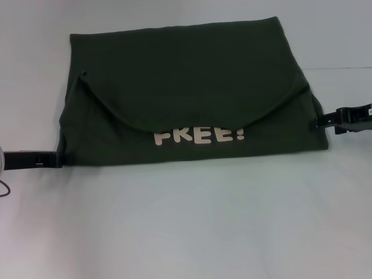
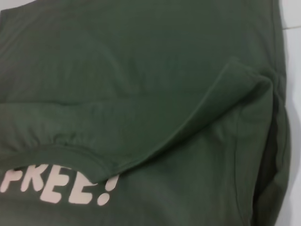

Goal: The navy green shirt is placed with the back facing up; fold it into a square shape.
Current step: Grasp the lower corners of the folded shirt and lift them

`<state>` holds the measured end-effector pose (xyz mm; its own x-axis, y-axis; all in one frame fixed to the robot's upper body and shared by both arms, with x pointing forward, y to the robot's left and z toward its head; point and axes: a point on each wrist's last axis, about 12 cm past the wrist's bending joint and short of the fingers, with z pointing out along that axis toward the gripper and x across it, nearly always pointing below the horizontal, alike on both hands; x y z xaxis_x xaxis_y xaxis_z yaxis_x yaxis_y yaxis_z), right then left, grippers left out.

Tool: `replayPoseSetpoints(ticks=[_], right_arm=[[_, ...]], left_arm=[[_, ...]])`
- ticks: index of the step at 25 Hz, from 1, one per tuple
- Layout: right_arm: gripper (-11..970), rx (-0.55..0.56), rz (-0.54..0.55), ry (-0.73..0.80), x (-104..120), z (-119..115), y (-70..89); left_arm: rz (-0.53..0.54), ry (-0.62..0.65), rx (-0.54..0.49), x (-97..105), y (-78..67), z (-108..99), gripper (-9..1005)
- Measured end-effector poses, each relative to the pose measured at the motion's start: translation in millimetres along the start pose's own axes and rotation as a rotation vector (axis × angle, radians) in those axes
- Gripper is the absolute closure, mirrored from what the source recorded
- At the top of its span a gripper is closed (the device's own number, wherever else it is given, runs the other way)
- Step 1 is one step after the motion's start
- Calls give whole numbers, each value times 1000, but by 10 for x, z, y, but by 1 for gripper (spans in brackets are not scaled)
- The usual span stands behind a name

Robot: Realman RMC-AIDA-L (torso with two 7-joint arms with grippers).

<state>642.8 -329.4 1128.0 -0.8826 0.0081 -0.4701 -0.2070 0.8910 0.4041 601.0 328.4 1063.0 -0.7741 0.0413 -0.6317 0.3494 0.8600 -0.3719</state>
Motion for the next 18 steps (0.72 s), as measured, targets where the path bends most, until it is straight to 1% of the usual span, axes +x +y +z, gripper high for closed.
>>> replayPoseSetpoints(ticks=[7, 18], right_arm=[[118, 38, -52, -13, 62, 148, -2], [138, 51, -93, -15, 138, 332, 81]], left_arm=[[1, 0, 2, -7, -5, 2, 946], [2, -1, 3, -13, -8, 4, 946]])
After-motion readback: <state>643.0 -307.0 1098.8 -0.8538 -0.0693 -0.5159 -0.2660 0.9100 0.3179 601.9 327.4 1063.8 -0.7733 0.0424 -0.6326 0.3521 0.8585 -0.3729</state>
